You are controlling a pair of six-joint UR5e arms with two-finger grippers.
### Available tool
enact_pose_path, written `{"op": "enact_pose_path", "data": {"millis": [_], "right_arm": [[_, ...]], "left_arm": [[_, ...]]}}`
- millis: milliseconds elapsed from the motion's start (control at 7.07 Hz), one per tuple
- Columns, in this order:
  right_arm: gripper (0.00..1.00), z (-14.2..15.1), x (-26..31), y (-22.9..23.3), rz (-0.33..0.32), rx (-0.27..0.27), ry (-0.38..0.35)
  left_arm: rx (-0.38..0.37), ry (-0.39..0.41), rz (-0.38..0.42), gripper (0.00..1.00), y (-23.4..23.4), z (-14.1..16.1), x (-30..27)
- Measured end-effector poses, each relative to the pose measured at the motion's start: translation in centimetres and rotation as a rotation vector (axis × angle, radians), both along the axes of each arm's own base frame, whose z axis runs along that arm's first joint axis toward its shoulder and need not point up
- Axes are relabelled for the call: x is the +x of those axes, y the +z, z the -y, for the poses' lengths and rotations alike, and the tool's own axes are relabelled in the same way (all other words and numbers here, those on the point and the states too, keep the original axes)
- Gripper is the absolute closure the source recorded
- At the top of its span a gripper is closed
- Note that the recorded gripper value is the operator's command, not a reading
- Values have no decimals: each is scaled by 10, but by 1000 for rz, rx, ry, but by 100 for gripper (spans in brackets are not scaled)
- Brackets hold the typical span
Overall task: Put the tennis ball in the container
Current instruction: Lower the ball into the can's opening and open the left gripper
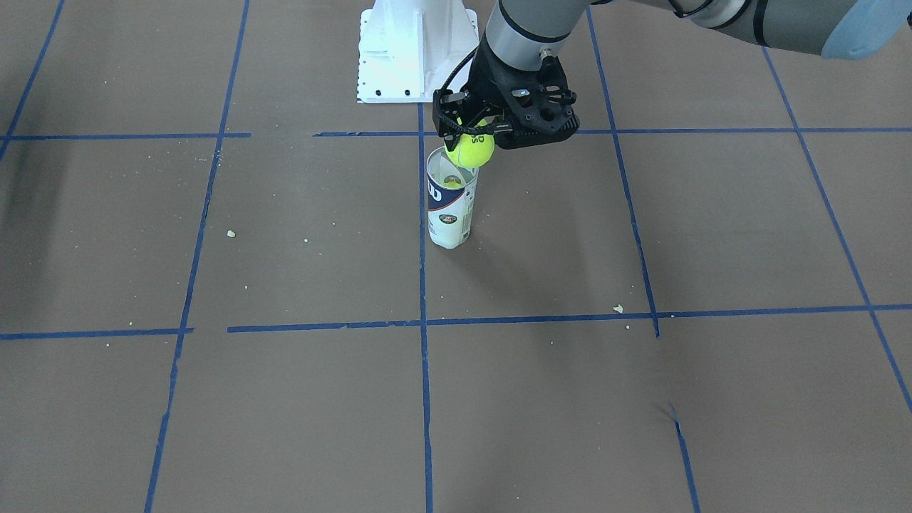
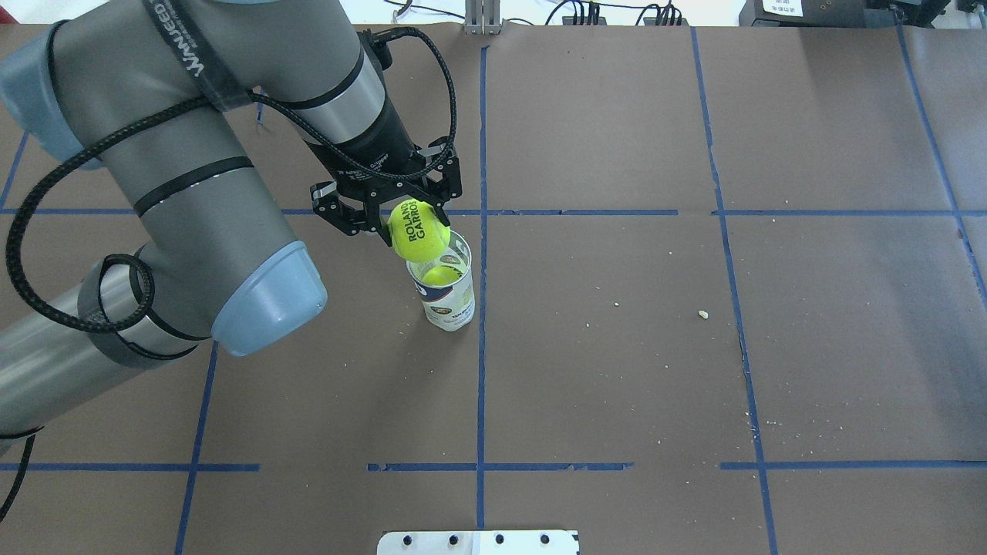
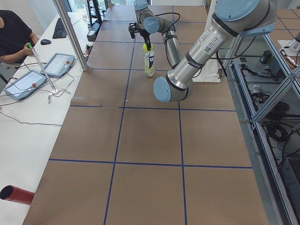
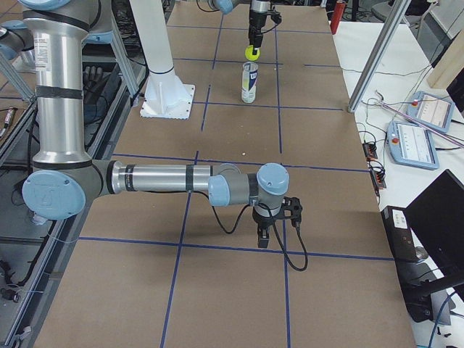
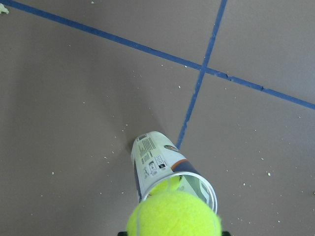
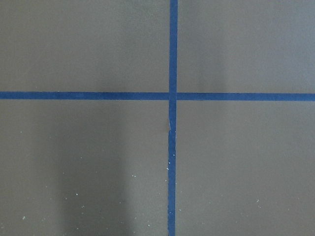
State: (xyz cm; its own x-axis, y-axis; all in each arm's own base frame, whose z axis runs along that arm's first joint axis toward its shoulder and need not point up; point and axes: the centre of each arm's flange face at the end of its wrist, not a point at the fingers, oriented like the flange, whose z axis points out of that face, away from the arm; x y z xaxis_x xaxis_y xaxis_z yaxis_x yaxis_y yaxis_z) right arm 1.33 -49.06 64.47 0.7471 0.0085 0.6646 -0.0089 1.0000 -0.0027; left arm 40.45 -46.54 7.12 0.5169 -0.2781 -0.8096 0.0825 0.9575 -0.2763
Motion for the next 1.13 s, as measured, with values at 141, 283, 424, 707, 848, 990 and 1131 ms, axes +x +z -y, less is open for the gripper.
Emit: {"op": "enact_pose_path", "data": {"millis": [141,283,424,707,848,990,1131], "right_arm": [[0,0,0,0,0,0,0],[0,0,0,0,0,0,0],[0,0,0,0,0,0,0],[0,0,0,0,0,0,0],[0,0,0,0,0,0,0],[0,0,0,0,0,0,0],[0,0,0,0,0,0,0]], "left_arm": [[5,2,-9,100,1,2,6],[9,5,-15,96,3,3,11],[9,10,-16,1,6,3,15],[-2,9,-16,0,9,0,15],[-14,1,-18,0,9,-2,13],[-18,-2,-22,0,8,-5,10],[-17,-5,-27,0,6,-7,7]]}}
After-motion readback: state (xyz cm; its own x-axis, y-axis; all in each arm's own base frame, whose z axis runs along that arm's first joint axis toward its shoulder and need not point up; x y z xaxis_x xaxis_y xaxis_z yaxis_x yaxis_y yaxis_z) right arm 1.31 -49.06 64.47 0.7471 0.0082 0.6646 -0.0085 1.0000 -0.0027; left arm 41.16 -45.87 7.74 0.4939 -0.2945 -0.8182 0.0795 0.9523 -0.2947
